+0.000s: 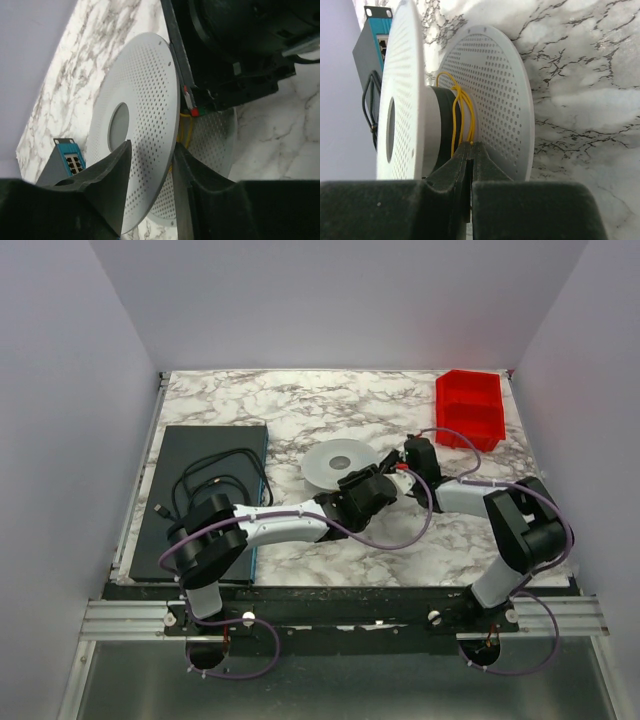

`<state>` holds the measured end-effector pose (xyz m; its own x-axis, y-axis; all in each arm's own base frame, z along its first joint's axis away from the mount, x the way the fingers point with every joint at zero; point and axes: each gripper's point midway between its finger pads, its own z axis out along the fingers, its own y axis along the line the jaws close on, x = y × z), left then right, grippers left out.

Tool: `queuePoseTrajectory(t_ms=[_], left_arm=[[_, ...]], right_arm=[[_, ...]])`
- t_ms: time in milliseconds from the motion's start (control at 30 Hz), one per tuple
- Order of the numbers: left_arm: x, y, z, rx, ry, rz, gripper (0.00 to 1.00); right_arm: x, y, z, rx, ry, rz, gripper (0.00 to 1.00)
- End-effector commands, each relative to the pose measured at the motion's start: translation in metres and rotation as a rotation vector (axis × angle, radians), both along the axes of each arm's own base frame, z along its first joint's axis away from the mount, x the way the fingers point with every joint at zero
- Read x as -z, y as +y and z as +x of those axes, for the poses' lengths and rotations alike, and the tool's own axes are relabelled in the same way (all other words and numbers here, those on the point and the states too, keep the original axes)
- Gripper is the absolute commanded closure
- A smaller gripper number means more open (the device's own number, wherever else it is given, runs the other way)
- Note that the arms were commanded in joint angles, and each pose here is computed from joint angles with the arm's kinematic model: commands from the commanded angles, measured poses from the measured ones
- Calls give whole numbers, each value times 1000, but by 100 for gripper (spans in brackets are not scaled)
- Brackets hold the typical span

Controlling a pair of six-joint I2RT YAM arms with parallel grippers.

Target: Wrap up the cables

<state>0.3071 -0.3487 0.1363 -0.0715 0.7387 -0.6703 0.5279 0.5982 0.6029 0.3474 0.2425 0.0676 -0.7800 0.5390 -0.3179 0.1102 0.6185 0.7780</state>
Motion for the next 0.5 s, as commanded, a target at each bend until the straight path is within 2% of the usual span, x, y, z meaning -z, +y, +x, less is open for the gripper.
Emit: queuePoseTrajectory(t_ms=[0, 200, 367, 467], left_arm=[[17, 2, -12, -88, 55, -35, 58], [35, 7, -23, -130, 138, -70, 55], [33, 5, -28, -131, 180, -110, 53], [36, 5, -28, -128, 205, -105, 62]], right_arm=[[11, 8, -1, -21, 2, 60, 99], [30, 8, -1, -21, 28, 49, 99], [42, 6, 3, -12, 42, 27, 99], [48, 5, 4, -6, 54, 21, 99]])
